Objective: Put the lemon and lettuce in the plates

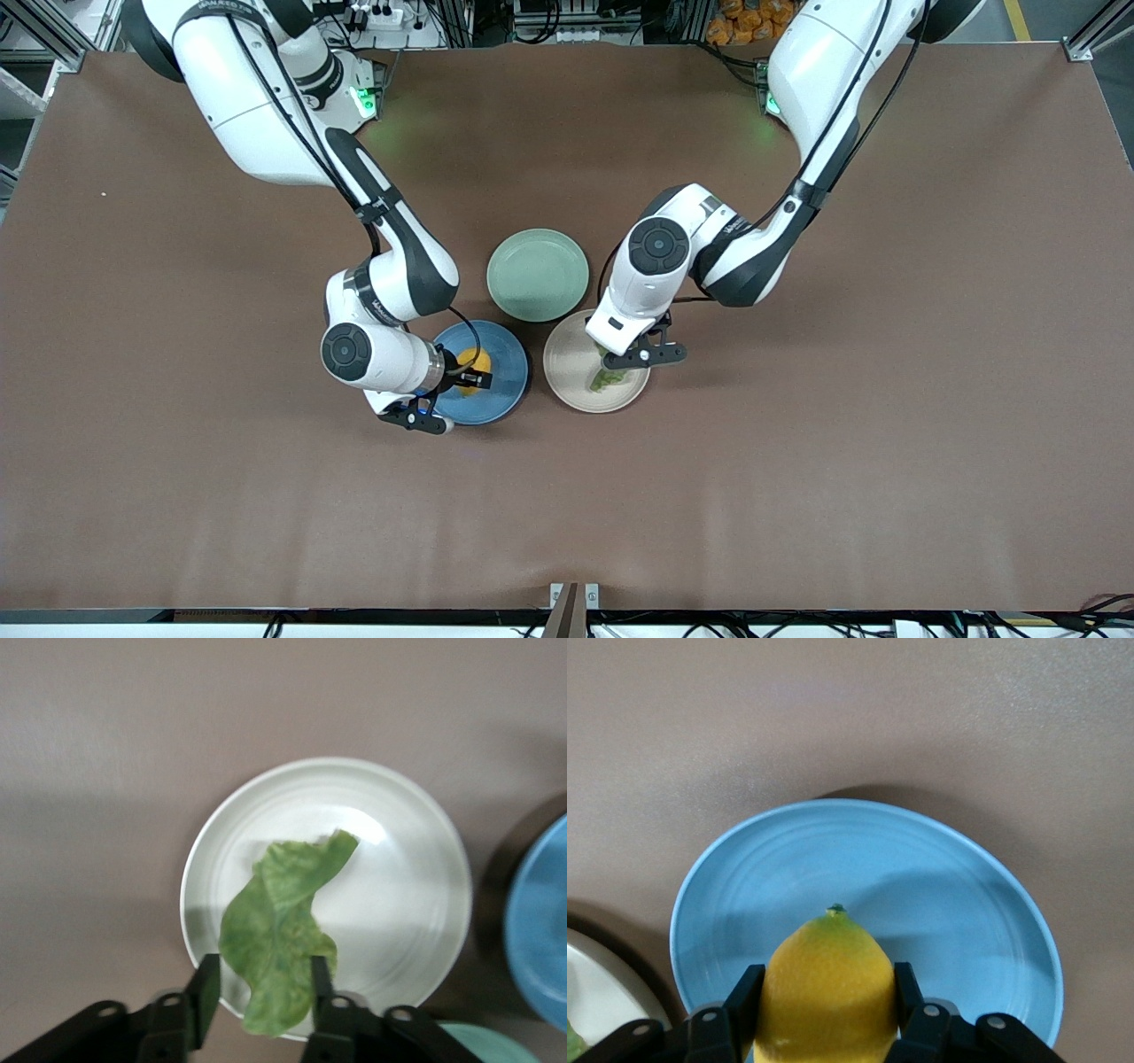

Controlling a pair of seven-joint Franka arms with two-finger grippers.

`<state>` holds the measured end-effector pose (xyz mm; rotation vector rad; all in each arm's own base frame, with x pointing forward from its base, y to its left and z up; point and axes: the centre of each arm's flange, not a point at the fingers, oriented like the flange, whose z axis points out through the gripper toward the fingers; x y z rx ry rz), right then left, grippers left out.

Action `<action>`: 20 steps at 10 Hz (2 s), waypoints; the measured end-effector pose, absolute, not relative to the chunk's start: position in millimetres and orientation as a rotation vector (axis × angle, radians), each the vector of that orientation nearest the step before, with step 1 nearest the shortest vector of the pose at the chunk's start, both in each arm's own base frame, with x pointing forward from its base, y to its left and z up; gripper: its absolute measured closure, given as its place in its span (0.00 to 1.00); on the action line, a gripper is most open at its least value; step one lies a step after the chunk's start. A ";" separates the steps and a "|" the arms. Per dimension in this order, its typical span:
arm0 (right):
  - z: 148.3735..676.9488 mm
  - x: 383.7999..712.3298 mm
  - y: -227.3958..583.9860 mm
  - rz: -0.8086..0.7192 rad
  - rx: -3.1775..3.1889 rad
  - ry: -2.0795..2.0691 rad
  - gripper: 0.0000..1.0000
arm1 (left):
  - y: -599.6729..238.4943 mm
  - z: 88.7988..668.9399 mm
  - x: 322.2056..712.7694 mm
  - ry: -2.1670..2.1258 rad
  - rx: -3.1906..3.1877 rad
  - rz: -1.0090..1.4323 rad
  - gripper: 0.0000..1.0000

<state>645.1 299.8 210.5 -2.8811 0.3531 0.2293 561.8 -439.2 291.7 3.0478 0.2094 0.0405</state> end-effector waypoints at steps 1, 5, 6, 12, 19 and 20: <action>211.2 645.6 299.9 0.226 -2.880 0.353 0.26 | -435.8 313.7 568.0 0.214 3.042 0.072 0.28; 265.6 677.2 277.6 0.133 -2.882 0.362 0.00 | -352.9 476.2 581.9 0.194 3.110 0.196 0.00; 292.5 688.1 257.8 0.151 -2.925 0.302 0.00 | -327.6 512.2 576.6 0.186 3.137 0.208 0.00; 492.5 692.5 43.0 0.169 -3.094 -0.021 0.00 | -178.9 614.0 567.8 0.132 3.189 0.177 0.00; 649.9 598.7 -2.1 0.126 -3.123 -0.077 0.00 | -115.6 635.9 550.9 0.040 3.244 0.102 0.00; 647.2 598.6 -2.8 0.136 -3.123 -0.075 0.00 | -116.1 632.9 550.6 0.038 3.246 0.092 0.00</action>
